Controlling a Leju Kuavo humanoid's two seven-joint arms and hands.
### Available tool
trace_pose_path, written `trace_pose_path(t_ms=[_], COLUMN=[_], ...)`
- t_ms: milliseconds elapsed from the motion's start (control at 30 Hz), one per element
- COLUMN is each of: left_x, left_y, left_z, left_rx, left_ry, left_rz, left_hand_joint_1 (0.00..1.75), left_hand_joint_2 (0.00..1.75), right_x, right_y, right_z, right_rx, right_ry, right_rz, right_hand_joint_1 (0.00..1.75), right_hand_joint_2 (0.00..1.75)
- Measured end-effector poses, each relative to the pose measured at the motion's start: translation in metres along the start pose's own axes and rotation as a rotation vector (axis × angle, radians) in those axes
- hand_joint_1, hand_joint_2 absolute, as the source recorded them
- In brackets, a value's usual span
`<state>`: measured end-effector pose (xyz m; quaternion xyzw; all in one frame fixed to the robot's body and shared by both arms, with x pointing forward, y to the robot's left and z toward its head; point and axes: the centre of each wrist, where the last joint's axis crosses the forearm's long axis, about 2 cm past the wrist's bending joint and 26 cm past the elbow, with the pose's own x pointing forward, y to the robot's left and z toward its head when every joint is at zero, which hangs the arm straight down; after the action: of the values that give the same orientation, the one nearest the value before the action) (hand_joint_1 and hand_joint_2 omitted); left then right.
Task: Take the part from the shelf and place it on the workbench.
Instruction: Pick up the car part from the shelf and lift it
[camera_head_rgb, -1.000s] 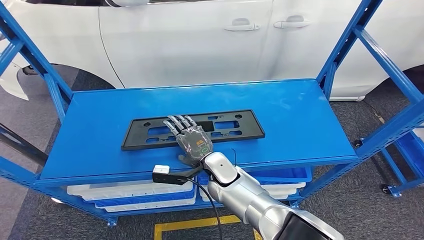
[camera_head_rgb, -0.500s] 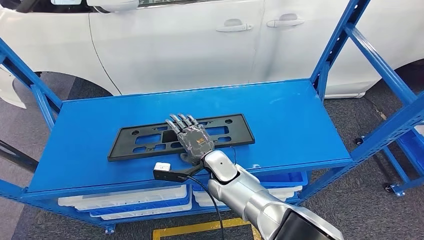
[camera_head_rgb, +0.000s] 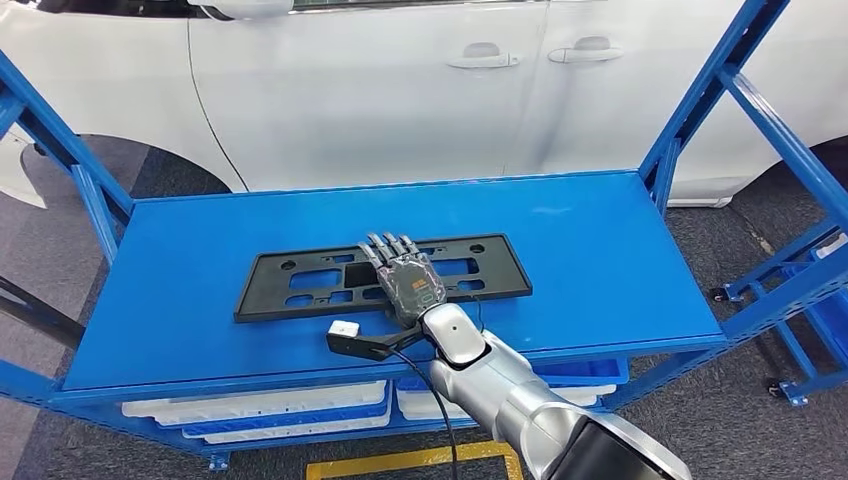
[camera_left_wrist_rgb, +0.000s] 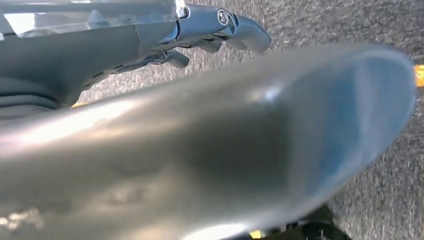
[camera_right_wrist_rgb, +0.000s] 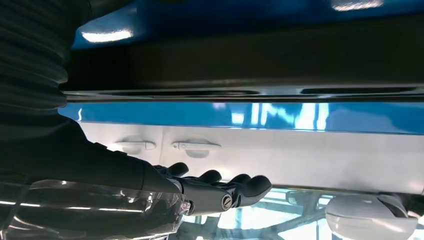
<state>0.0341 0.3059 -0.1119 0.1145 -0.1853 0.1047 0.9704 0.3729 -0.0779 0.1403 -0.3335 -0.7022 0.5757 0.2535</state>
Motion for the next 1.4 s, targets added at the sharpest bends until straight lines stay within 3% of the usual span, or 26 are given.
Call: trace_pose_path(t_ms=[67,100,667,800,967,1167,1300,1400], left_x=[0.001,0.001,0.003,0.005,0.005,0.005,0.003,0.001], left_y=[0.0,0.0,0.005,0.005,0.005,0.001,0.002,0.001], left_z=[0.0,0.0,-0.002,-0.002,-0.002,-0.002,-0.001,0.0], left_rx=[-0.002,-0.003,-0.001,0.012,0.019,0.022,0.033,0.029], left_ry=[-0.003,-0.004,-0.082,-0.117,-0.155,-0.171,-0.159,-0.155], left_rz=[0.0,0.0,-0.002,0.003,0.012,0.049,0.079,0.118], left_hand_joint_1=[0.0,0.0,0.0,0.0,0.0,0.0,0.0,0.0], left_hand_joint_2=[0.0,0.0,0.0,1.75,1.75,1.75,1.75,1.75], right_x=[-0.002,-0.003,-0.014,-0.016,-0.017,-0.015,-0.02,-0.031], right_y=[0.0,0.0,-0.001,-0.004,-0.006,-0.031,-0.057,-0.079], right_z=[-0.001,-0.001,-0.001,-0.003,-0.002,-0.013,-0.014,-0.004], right_rx=[0.026,0.039,0.091,0.072,0.026,-0.152,-0.304,-0.444], right_ry=[0.013,0.018,0.059,0.051,0.034,0.016,0.003,-0.047], right_rz=[0.002,0.002,-0.006,-0.024,-0.074,-0.23,-0.452,-0.754], right_hand_joint_1=[1.64,1.75,1.75,1.75,1.75,1.75,1.75,1.75], right_hand_joint_2=[1.75,1.75,1.75,1.75,1.75,1.75,1.75,1.75])
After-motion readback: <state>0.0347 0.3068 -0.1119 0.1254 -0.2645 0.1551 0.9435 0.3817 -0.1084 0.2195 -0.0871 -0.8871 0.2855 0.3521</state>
